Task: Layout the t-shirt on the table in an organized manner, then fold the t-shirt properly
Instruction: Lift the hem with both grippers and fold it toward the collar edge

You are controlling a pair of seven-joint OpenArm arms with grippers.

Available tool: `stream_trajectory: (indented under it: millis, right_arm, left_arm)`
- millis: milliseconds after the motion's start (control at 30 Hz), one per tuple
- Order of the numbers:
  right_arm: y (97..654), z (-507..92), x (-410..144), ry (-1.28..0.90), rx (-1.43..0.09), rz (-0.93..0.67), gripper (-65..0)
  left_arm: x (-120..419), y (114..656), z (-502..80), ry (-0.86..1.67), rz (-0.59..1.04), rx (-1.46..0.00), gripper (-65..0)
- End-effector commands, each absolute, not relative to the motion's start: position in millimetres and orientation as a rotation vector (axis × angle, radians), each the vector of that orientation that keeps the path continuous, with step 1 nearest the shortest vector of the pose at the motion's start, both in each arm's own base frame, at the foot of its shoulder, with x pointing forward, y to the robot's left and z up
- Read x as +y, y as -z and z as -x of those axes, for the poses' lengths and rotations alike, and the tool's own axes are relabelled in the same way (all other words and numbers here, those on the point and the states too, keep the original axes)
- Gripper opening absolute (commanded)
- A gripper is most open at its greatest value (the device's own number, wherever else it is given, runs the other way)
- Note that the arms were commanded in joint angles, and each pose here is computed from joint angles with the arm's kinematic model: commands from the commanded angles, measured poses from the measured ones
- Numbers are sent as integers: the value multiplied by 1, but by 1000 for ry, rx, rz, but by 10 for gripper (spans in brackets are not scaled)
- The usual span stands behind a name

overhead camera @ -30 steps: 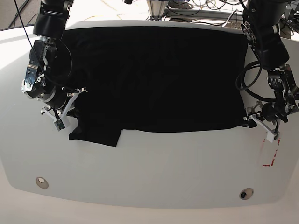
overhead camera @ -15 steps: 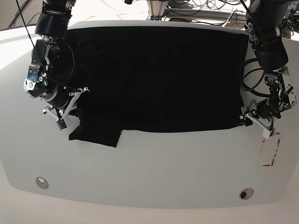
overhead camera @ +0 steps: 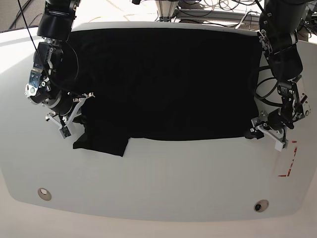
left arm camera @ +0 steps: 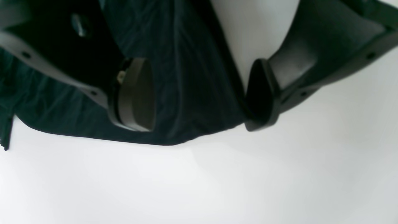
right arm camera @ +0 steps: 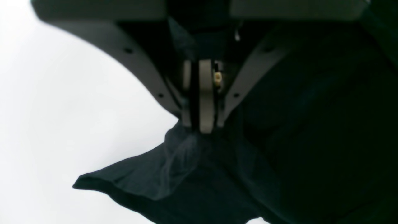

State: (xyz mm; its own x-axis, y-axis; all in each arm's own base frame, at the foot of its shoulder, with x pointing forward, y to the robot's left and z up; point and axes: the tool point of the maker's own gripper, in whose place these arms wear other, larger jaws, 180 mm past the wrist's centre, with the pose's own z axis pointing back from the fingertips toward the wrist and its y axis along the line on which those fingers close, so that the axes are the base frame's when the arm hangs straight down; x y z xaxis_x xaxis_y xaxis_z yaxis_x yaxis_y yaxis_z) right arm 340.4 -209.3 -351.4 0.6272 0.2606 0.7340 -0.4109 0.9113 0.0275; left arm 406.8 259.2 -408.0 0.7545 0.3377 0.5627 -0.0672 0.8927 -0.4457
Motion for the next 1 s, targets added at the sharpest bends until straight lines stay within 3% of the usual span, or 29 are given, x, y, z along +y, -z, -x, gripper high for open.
stream_trajectory:
  millis: [0, 233, 567, 967]
  right_arm:
    - [333, -351, -213, -396, -866, -190, -650]
    - [333, -351, -213, -396, -866, -190, -650]
    - [333, -351, -213, -396, -867, -190, -650]
    - [328, -355, -213, -401, -881, -186, -650]
  left_arm:
    - [258, 408, -406, -211, 407, -652, -281]
    - [258, 408, -406, -211, 407, -652, -496]
    - [258, 404, -407, -170, 416, -689, -650]
    - [254, 384, -415, -77, 414, -752, -647]
